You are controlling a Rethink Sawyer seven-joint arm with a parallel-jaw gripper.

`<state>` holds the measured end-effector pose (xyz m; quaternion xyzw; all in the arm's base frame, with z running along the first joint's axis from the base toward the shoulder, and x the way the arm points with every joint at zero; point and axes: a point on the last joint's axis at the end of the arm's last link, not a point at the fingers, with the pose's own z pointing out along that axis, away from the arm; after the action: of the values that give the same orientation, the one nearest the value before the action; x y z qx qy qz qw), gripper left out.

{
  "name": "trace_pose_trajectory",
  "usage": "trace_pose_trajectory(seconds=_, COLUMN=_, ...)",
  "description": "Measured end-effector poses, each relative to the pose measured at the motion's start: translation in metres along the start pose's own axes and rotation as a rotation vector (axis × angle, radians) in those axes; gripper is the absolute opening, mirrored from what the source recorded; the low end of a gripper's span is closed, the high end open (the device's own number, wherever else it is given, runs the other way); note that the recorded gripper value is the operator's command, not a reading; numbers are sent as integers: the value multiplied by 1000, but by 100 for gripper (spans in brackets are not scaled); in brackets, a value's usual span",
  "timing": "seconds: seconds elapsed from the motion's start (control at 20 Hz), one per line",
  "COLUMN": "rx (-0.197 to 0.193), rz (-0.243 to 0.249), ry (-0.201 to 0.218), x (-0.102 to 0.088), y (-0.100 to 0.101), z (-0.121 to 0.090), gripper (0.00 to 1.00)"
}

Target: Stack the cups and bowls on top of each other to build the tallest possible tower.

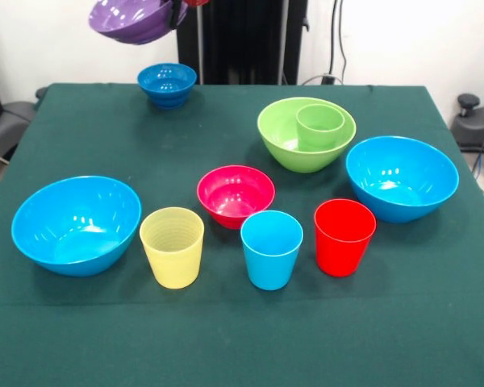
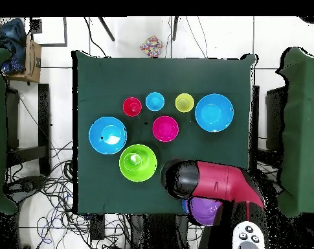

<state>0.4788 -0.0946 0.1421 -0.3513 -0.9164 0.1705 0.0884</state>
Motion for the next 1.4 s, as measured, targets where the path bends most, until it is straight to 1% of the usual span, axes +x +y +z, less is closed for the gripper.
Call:
trace_pose_trajectory(seconds=0.25, rx=-11, rz=20, ry=9, x=-9, y=-9, z=3, gripper=0)
trace_pose_trajectory(seconds=0.45, rx=-27, rz=33, ry=11, x=-16, y=-13, z=3, gripper=0)
trace_pose_trajectory(seconds=0.55, rx=-39, rz=41, ry=5, x=-21, y=-15, z=-1, gripper=0)
trace_pose_trajectory(seconds=0.9, rx=-59, rz=50, ry=-13, x=-27, y=-17, z=-11, gripper=0)
trace_pose_trajectory(seconds=1.2, rx=-63, rz=49, ry=-17, x=-28, y=-16, z=-12, gripper=0)
trace_pose_trajectory(seconds=1.4, rx=-80, rz=48, ry=-43, x=-31, y=-13, z=-12, gripper=0)
